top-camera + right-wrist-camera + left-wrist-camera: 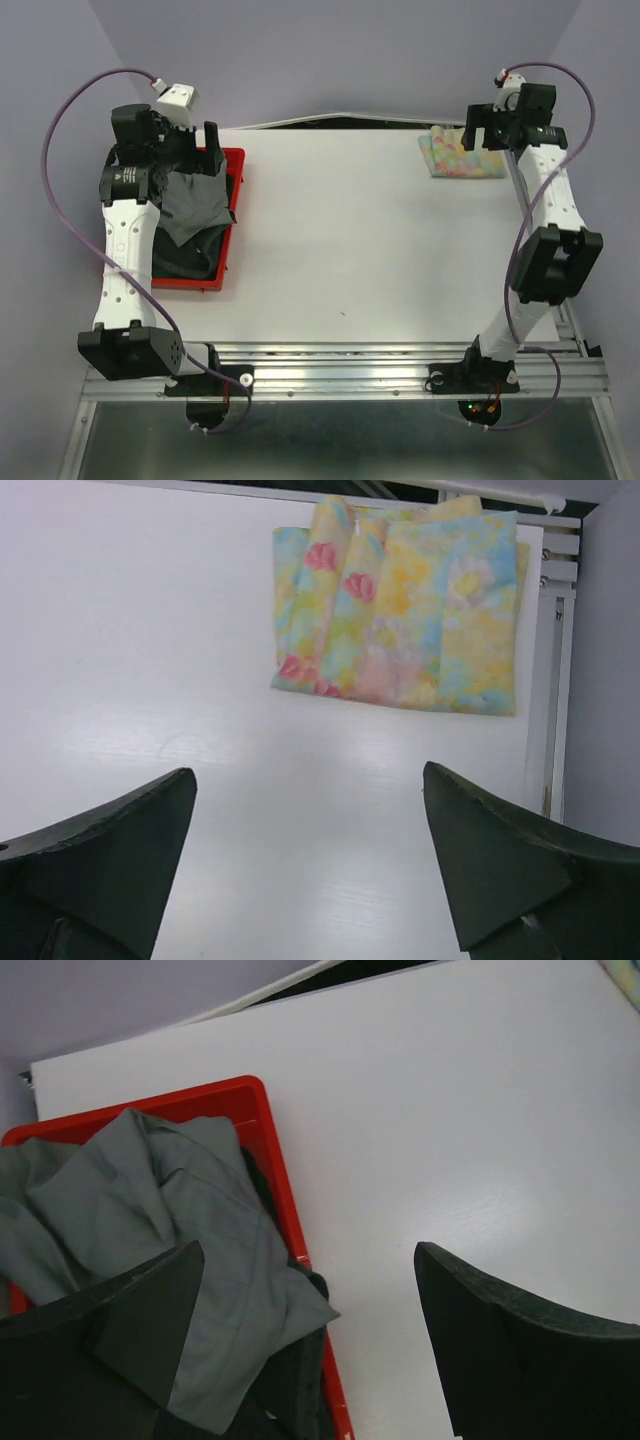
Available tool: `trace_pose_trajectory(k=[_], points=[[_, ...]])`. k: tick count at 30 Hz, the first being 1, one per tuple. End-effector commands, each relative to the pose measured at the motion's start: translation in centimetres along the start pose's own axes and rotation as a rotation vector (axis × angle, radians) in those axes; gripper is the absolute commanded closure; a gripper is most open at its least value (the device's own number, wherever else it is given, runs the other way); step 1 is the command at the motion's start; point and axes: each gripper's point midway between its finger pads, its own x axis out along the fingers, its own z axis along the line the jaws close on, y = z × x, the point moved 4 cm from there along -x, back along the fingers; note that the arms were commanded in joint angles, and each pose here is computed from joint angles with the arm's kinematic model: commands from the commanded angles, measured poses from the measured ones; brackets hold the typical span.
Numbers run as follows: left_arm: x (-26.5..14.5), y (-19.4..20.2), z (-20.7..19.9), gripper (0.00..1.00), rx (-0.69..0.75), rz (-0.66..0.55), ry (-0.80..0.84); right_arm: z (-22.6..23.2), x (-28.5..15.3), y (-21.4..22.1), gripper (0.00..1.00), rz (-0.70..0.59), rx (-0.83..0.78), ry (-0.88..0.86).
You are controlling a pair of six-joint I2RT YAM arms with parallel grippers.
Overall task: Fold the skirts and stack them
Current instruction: Grab the skirt from the pile
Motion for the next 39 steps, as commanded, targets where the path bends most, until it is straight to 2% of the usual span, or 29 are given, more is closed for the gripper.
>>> trace_pose_trajectory(k=[1, 4, 6, 13, 16, 30, 32, 34, 35, 39], points=[[-1.6, 1.6, 3.5, 0.01, 0.046, 0.105, -0.088, 3.2, -5.6, 5.1, 0.0, 0.118, -0.002, -0.141], [-2.4, 2.7, 6.2, 0.02, 0.102, 0.152, -0.17, 5.3, -8.2, 8.3, 0.0, 0.141, 0.037, -0.215], [-2.3, 4.2, 7.3, 0.03, 0.127, 0.228, -0.18, 6.1, -9.2, 9.8, 0.0, 0.152, 0.053, -0.242], [-1.5, 10.8, 8.9, 0.05, 0.146, 0.442, -0.114, 9.5, -11.9, 14.8, 0.0, 0.237, 0.109, -0.384], [-0.6, 13.1, 9.1, 0.07, 0.145, 0.524, -0.071, 9.8, -12.1, 16.8, 0.0, 0.262, 0.116, -0.39], [3.0, 18.0, 11.1, 0.09, 0.21, 0.628, -0.067, 10.4, -11.5, 19.1, 0.0, 0.313, 0.173, -0.422], [3.8, 18.5, 11.5, 0.16, 0.205, 0.648, -0.063, 10.4, -11.4, 19.1, 0.0, 0.316, 0.176, -0.422], [4.5, 18.6, 11.9, 0.31, 0.197, 0.65, -0.066, 10.4, -11.3, 18.8, 0.0, 0.311, 0.174, -0.42], [4.9, 17.9, 12.2, 0.5, 0.187, 0.634, -0.076, 10.3, -11.3, 18.6, 0.0, 0.308, 0.173, -0.419], [5.1, 12.7, 12.8, 0.94, 0.171, 0.521, -0.115, 10.3, -11.4, 18.1, 0.0, 0.303, 0.171, -0.417]])
